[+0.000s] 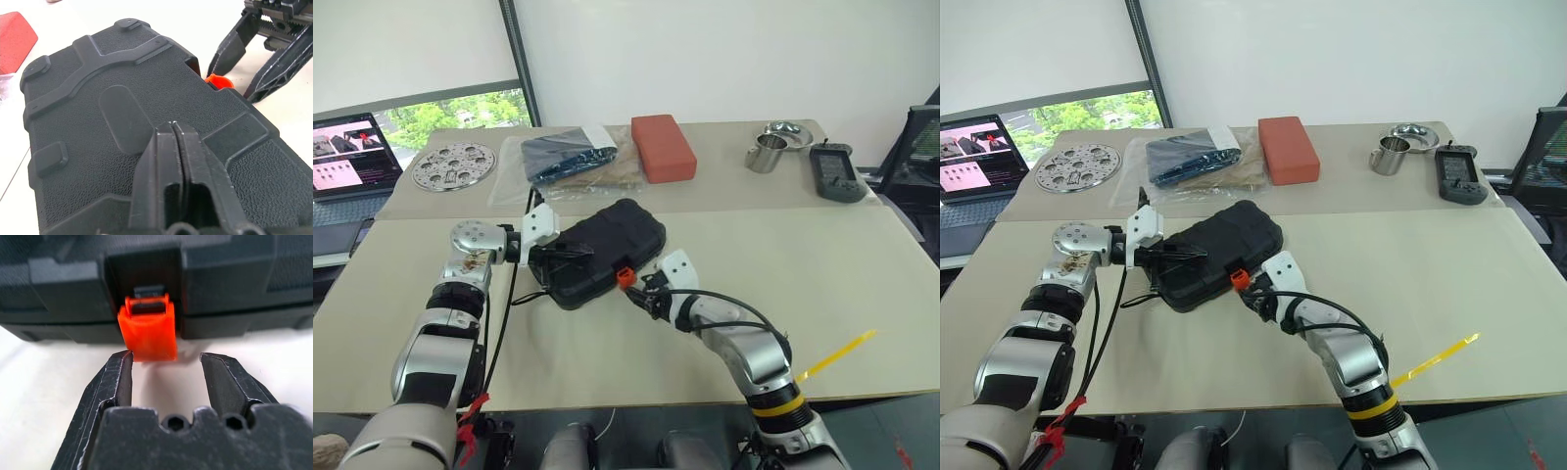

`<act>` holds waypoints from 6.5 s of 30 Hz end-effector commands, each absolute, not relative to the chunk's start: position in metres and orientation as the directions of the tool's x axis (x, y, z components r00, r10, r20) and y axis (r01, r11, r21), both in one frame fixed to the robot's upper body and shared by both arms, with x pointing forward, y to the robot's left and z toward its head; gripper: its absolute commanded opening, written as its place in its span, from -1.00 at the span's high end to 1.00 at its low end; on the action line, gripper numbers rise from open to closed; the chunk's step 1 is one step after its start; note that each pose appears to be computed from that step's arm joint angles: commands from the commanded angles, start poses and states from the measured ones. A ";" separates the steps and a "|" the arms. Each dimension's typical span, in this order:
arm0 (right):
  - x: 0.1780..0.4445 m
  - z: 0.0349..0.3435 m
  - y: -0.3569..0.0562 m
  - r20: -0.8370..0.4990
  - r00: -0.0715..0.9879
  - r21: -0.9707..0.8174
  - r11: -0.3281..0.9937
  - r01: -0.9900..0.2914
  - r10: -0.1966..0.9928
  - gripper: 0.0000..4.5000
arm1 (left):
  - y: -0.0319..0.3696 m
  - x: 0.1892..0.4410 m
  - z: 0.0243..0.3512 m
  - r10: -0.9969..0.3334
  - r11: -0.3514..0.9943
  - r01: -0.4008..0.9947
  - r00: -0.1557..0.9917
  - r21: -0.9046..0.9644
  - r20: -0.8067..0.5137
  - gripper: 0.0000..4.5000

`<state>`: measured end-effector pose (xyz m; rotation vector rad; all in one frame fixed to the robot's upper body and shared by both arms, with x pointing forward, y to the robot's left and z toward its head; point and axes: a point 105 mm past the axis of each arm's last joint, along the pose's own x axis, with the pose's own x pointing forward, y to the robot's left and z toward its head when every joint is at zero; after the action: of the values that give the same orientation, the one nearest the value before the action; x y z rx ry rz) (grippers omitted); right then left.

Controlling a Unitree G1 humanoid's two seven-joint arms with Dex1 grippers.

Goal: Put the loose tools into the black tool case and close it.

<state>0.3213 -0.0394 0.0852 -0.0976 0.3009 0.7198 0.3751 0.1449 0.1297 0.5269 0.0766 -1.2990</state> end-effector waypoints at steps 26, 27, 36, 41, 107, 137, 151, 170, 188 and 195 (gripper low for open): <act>0.330 0.097 -0.022 -0.265 0.710 -0.018 0.733 -0.680 0.652 0.08 | 0.145 0.372 0.107 -0.874 0.173 0.946 0.276 0.276 -0.400 1.00; 0.330 0.097 -0.022 -0.264 0.711 -0.019 0.734 -0.679 0.652 0.15 | 0.145 0.372 0.107 -0.874 0.173 0.945 0.276 0.276 -0.400 1.00; 0.328 0.100 -0.023 -0.266 0.706 -0.030 0.726 -0.687 0.656 0.46 | 0.144 0.371 0.106 -0.873 0.167 0.946 0.273 0.279 -0.404 1.00; 0.328 0.105 -0.030 -0.277 0.727 -0.109 0.732 -0.673 0.628 0.46 | 0.144 0.370 0.104 -0.873 0.161 0.947 0.268 0.278 -0.407 1.00; 0.318 0.121 -0.028 -0.278 0.692 -0.089 0.699 -0.709 0.666 0.99 | 0.143 0.368 0.099 -0.872 0.152 0.952 0.255 0.266 -0.417 1.00; 0.334 0.121 -0.014 -0.256 0.694 -0.085 0.700 -0.709 0.673 0.99 | 0.142 0.366 0.097 -0.875 0.147 0.956 0.246 0.255 -0.417 1.00; 0.340 0.117 -0.010 -0.251 0.700 -0.082 0.705 -0.704 0.669 0.99 | 0.141 0.365 0.096 -0.876 0.144 0.958 0.240 0.248 -0.419 1.00; 0.345 0.128 -0.004 -0.218 0.702 -0.092 0.701 -0.707 0.679 0.99 | 0.142 0.365 0.095 -0.875 0.149 0.957 0.246 0.250 -0.417 1.00; 0.329 0.119 -0.113 -0.212 0.708 -0.181 0.685 -0.706 0.674 0.32 | 0.186 0.366 0.152 -0.852 0.487 0.846 0.515 0.219 -0.094 1.00; 0.315 0.123 -0.166 -0.145 0.700 -0.204 0.672 -0.712 0.699 -0.75 | 0.196 0.309 0.164 -0.813 0.578 0.807 0.583 0.126 -0.007 0.04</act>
<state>0.3221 -0.1558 0.1130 -0.2479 0.1181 0.7657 0.3210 0.1967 0.1401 0.1189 0.0165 -0.9653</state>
